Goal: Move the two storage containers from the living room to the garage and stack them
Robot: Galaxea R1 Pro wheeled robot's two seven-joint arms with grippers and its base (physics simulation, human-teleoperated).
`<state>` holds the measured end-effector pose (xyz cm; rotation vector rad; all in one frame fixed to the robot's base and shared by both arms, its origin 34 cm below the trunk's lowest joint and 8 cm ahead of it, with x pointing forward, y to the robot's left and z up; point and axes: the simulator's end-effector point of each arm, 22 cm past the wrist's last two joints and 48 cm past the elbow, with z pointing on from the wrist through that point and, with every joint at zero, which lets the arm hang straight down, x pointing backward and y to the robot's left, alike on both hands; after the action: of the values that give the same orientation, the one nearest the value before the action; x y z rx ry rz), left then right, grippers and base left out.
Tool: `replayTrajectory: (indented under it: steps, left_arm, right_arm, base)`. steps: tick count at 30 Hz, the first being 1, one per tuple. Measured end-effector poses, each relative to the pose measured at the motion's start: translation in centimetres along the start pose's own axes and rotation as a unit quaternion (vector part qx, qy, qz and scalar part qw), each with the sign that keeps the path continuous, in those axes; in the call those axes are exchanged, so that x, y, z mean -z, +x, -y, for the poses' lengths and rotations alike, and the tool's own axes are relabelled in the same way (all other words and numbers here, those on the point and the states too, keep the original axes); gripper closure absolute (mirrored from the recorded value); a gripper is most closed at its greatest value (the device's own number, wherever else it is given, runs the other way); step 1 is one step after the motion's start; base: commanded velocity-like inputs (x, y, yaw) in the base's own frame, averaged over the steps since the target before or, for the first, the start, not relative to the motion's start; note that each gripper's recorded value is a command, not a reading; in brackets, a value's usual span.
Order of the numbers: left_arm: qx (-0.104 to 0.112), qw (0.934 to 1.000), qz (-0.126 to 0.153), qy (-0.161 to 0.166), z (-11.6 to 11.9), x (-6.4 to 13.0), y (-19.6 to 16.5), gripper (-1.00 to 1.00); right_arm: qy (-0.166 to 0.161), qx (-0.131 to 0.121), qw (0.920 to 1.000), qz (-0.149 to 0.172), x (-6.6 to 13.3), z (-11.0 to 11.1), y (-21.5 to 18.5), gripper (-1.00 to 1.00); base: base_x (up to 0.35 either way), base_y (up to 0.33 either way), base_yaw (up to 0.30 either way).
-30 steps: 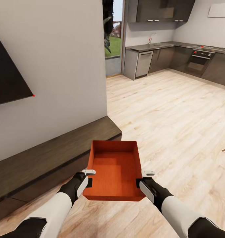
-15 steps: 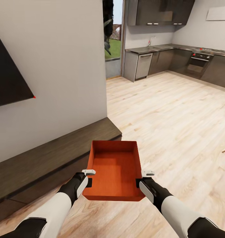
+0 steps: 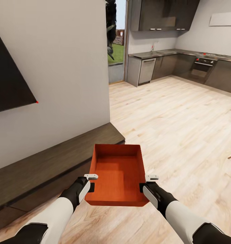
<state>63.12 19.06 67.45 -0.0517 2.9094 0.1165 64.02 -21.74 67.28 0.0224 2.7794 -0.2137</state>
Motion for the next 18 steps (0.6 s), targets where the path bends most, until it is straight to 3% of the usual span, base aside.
replayTrajectory:
  steps: [18]
  left_arm:
    - [0.0,0.9999,0.017,0.0,-0.1,1.2,-1.3,1.0]
  right_arm:
    - [0.0,-0.004,0.9999,0.016,1.0,0.2,-1.3,1.0]
  base:
    - [0.0,0.0,0.0]
